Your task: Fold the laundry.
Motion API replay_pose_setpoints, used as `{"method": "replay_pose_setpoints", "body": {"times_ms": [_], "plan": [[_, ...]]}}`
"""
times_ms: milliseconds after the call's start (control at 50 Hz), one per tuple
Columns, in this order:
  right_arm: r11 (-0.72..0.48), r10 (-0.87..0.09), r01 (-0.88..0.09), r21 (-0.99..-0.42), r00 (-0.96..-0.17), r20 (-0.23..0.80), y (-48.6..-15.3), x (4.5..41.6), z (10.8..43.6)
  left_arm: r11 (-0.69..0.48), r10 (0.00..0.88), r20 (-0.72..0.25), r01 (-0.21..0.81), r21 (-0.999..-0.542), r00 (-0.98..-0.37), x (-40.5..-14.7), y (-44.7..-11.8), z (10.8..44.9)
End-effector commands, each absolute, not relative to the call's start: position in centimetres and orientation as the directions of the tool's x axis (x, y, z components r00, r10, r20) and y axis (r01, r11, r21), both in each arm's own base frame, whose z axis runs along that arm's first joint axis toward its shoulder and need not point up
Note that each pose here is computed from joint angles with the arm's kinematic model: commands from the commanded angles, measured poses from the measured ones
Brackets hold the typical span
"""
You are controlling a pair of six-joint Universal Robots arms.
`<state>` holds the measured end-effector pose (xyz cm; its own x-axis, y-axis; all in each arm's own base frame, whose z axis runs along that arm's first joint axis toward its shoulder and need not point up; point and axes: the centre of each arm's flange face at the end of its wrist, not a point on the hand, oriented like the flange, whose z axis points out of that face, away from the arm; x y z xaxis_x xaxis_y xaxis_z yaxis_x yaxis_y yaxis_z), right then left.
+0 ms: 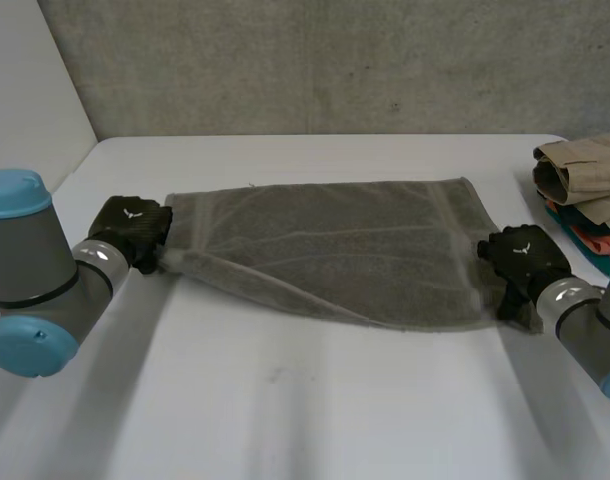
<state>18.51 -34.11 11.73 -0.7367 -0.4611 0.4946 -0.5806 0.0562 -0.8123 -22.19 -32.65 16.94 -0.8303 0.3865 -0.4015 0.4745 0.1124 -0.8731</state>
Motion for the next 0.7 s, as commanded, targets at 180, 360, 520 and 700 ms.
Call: {"method": "replay_pose_setpoints", "body": {"times_ms": [180,360,520,700], "plan": [[0.028,-0.426,-0.546,-0.837,-0.764,0.484,-35.4,19.1,13.4,0.147,0.387,-0.398,0.482,-0.864,-0.832,-21.6,-32.2,16.7],[0.168,-0.476,-0.527,-0.833,-0.784,0.4,-32.7,17.3,16.1,0.238,0.427,-0.404,0.531,-0.813,-0.809,-20.3,-28.7,17.2],[0.32,-0.626,-0.686,-0.654,-0.671,0.397,-29.1,14.5,17.9,0.321,0.534,-0.465,0.677,-0.662,-0.707,-18.1,-24.0,16.9],[0.333,-0.788,-0.807,-0.487,-0.522,0.327,-26.1,13.9,18.9,0.288,0.683,-0.468,0.796,-0.533,-0.561,-17.6,-20.5,16.3]]}}
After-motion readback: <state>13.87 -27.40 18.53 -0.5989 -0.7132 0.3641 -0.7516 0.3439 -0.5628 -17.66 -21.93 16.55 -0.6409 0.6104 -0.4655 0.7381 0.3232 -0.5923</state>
